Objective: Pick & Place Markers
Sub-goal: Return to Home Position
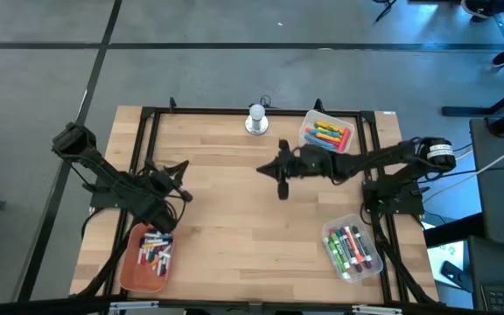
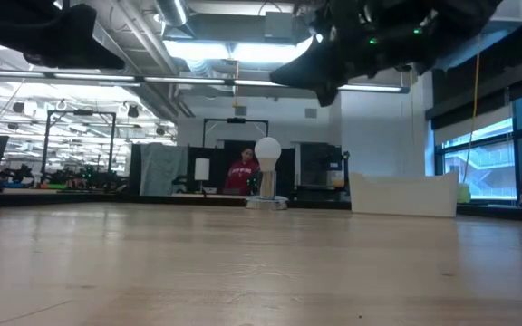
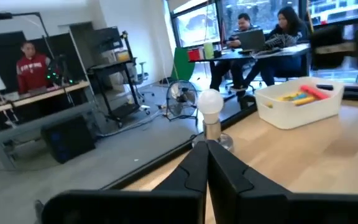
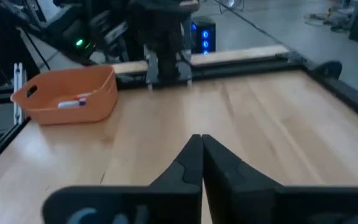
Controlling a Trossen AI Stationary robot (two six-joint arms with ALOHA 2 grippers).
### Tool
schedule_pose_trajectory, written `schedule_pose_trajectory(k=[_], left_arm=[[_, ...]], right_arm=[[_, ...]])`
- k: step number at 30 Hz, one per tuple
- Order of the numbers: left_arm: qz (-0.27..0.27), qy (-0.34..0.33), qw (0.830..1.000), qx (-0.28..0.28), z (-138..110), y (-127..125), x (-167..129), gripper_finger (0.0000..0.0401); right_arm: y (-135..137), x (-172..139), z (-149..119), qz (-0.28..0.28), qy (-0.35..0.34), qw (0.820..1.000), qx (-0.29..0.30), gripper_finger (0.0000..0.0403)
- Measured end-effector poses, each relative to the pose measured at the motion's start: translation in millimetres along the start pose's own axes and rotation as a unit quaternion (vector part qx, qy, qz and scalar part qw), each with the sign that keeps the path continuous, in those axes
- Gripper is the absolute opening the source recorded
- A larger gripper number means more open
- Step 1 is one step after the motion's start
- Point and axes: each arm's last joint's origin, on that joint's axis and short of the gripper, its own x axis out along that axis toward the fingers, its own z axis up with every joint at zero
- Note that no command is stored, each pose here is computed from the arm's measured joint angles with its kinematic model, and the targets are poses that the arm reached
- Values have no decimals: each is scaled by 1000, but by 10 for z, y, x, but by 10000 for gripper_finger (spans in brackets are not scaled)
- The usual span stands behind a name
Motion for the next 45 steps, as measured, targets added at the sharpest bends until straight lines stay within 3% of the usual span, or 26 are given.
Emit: schedule_pose_trajectory(k=[6,13,19,21,25,28,32,35,37,42,45], left_arm=[[15,10,1000,6,-50,-148,49,2],[17,86,996,10,-160,-468,168,2],[21,164,983,80,-242,-678,599,2],[21,189,976,109,-253,-664,795,2],[36,233,965,111,-254,-519,1099,2],[15,256,958,129,-210,-422,1245,2],[-70,240,958,138,-80,-401,1449,2],[-147,198,958,146,28,-390,1596,3],[-170,172,961,134,95,-345,1680,2],[-183,135,973,43,267,-102,1797,3],[-229,65,971,-25,221,36,1715,2]], right_arm=[[-225,-34,72,14,-7,1000,-8,8],[-355,-53,55,16,5,998,-56,9],[-623,-104,57,-19,7,999,-49,9],[-707,-130,60,-4,5,999,-36,9],[-786,-172,34,64,19,998,16,9],[-775,-199,-30,104,56,992,45,9],[-746,-248,-44,72,84,993,48,9],[-700,-315,60,39,68,996,53,9],[-636,-388,162,41,49,997,48,9],[-417,-617,377,22,19,1000,5,10],[-303,-746,409,28,-12,999,-35,10]])
